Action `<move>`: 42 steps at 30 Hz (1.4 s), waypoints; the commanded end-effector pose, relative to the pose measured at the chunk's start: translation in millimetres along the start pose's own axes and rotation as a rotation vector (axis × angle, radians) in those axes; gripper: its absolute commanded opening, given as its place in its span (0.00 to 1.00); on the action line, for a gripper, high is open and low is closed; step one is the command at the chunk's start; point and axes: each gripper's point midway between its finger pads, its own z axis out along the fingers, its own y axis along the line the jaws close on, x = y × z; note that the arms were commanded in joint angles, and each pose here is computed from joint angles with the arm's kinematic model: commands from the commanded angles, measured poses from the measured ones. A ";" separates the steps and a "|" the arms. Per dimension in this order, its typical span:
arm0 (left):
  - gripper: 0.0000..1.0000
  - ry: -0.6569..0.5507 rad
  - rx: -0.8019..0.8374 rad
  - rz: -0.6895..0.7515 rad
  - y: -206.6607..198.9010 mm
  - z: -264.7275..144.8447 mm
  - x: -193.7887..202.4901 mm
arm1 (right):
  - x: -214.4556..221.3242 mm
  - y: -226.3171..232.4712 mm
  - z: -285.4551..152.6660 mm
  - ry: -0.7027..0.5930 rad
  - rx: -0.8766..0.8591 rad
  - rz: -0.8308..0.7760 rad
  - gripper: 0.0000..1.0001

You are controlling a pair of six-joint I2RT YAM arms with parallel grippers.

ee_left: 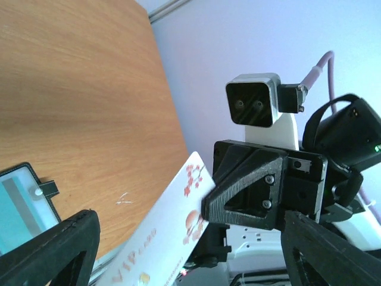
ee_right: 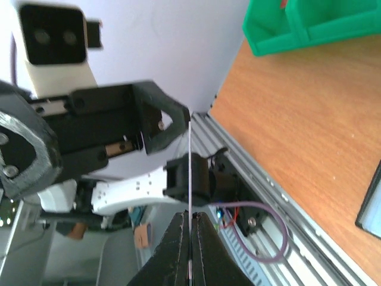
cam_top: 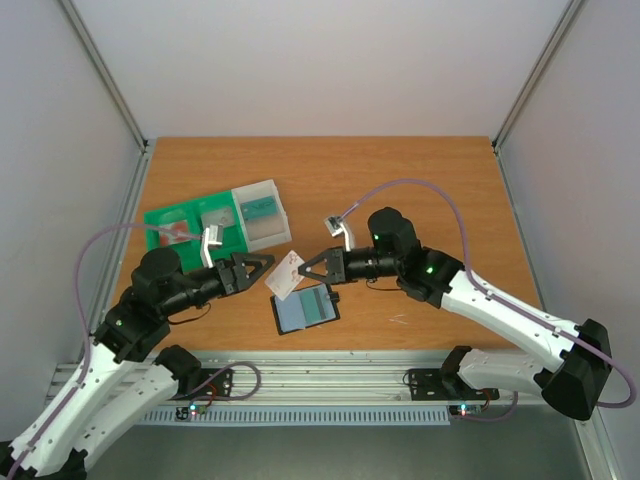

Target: Take the credit cards out of the card holder

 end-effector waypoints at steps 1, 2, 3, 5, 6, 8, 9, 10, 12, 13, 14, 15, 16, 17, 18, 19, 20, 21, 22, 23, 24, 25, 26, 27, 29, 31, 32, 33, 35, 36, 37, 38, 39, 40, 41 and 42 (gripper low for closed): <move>0.85 -0.093 0.052 -0.064 -5.6 -3.0 -12.5 | -39.0 22.6 -11.8 -0.207 -0.056 0.046 0.01; 0.85 -0.097 0.049 -0.071 -3.3 -3.6 -12.0 | -42.0 24.1 -13.7 -0.227 -0.059 0.052 0.01; 0.85 -0.104 0.041 -0.078 -0.3 -4.1 -11.6 | -45.4 24.7 -15.4 -0.249 -0.061 0.059 0.01; 0.85 -0.117 0.045 -0.083 2.2 -4.9 -11.8 | -51.9 25.4 -20.0 -0.298 -0.065 0.071 0.01; 0.85 -0.125 0.057 -0.097 2.0 -5.0 -12.2 | -54.2 25.8 -22.2 -0.319 -0.069 0.077 0.01; 0.84 -0.136 0.088 -0.116 -0.5 -5.0 -13.1 | -57.5 26.1 -25.4 -0.353 -0.082 0.090 0.01; 0.83 -0.141 0.102 -0.122 -1.8 -4.7 -13.9 | -59.7 27.5 -26.9 -0.368 -0.090 0.093 0.01; 0.81 -0.144 0.118 -0.137 -3.0 -4.0 -14.6 | -61.1 27.3 -27.8 -0.379 -0.092 0.100 0.01; 0.74 -0.149 0.148 -0.153 -4.8 -1.5 -16.1 | -64.0 24.2 -29.8 -0.406 -0.087 0.118 0.01; 0.69 -0.146 0.165 -0.163 -6.7 0.3 -16.5 | -65.3 22.3 -31.0 -0.421 -0.083 0.125 0.01; 0.65 -0.144 0.177 -0.166 -8.2 1.9 -17.1 | -66.6 20.1 -32.2 -0.437 -0.079 0.131 0.01; 0.62 -0.139 0.187 -0.171 -10.0 3.3 -17.6 | -67.7 18.9 -33.1 -0.448 -0.077 0.136 0.01; 0.60 -0.136 0.200 -0.173 -11.9 5.1 -18.3 | -68.8 17.4 -33.8 -0.457 -0.072 0.140 0.01; 0.60 -0.133 0.219 -0.177 -14.4 7.0 -19.1 | -69.5 16.7 -34.2 -0.463 -0.071 0.146 0.01; 0.59 -0.137 0.239 -0.178 -18.3 7.8 -21.4 | -70.1 15.8 -34.0 -0.467 -0.071 0.152 0.01; 0.56 -0.136 0.248 -0.183 -19.0 9.8 -22.5 | -70.3 15.2 -33.7 -0.471 -0.075 0.164 0.01; 0.53 -0.134 0.254 -0.195 -19.1 11.4 -23.0 | -70.2 14.4 -33.2 -0.472 -0.079 0.171 0.01; 0.47 -0.134 0.257 -0.205 -18.8 13.1 -24.1 | -70.2 13.6 -32.7 -0.473 -0.082 0.178 0.01; 0.41 -0.134 0.253 -0.214 -17.8 14.8 -24.9 | -70.3 13.4 -32.3 -0.475 -0.087 0.184 0.01; 0.37 -0.129 0.243 -0.224 -16.0 16.7 -24.8 | -70.6 13.6 -32.5 -0.478 -0.094 0.193 0.01; 0.35 -0.131 0.235 -0.229 -14.6 18.3 -25.9 | -70.6 13.5 -32.5 -0.481 -0.102 0.199 0.01; 0.35 -0.130 0.230 -0.228 -13.8 19.6 -26.3 | -70.8 13.1 -32.3 -0.484 -0.106 0.203 0.01; 0.33 -0.128 0.228 -0.228 -13.4 20.4 -26.2 | -71.2 12.8 -32.8 -0.488 -0.107 0.208 0.01; 0.32 -0.131 0.228 -0.228 -13.3 20.7 -27.0 | -71.3 12.4 -33.5 -0.491 -0.105 0.211 0.01; 0.30 -0.143 0.225 -0.229 -13.8 19.9 -29.3 | -71.6 10.8 -34.4 -0.498 -0.099 0.216 0.01; 0.30 -0.147 0.205 -0.233 -12.2 19.9 -30.6 | -72.2 9.9 -35.4 -0.506 -0.095 0.217 0.01; 0.30 -0.145 0.188 -0.234 -9.8 20.5 -30.2 | -72.8 10.1 -35.7 -0.509 -0.095 0.217 0.01; 0.30 -0.148 0.178 -0.228 -8.4 21.0 -30.7 | -72.9 9.1 -35.1 -0.510 -0.094 0.222 0.01; 0.29 -0.157 0.178 -0.228 -6.6 20.9 -31.3 | -73.4 8.3 -33.3 -0.509 -0.102 0.227 0.01; 0.29 -0.160 0.180 -0.230 -5.8 21.2 -31.2 | -73.6 8.4 -32.1 -0.506 -0.106 0.230 0.01; 0.27 -0.163 0.182 -0.237 -5.3 21.2 -31.5 | -74.1 8.5 -31.3 -0.504 -0.107 0.232 0.01; 0.26 -0.166 0.185 -0.240 -5.1 21.0 -31.9 | -74.3 8.4 -30.4 -0.503 -0.109 0.233 0.01; 0.24 -0.166 0.186 -0.242 -4.8 21.7 -32.2 | -74.3 7.2 -29.0 -0.500 -0.109 0.237 0.01; 0.23 -0.164 0.187 -0.244 -4.8 22.5 -32.1 | -74.1 5.9 -27.7 -0.498 -0.107 0.241 0.01; 0.23 -0.162 0.188 -0.245 -4.9 23.0 -32.1 | -74.3 5.4 -27.1 -0.497 -0.108 0.244 0.01; 0.22 -0.158 0.190 -0.247 -4.9 24.2 -32.0 | -74.4 4.3 -26.3 -0.497 -0.107 0.247 0.01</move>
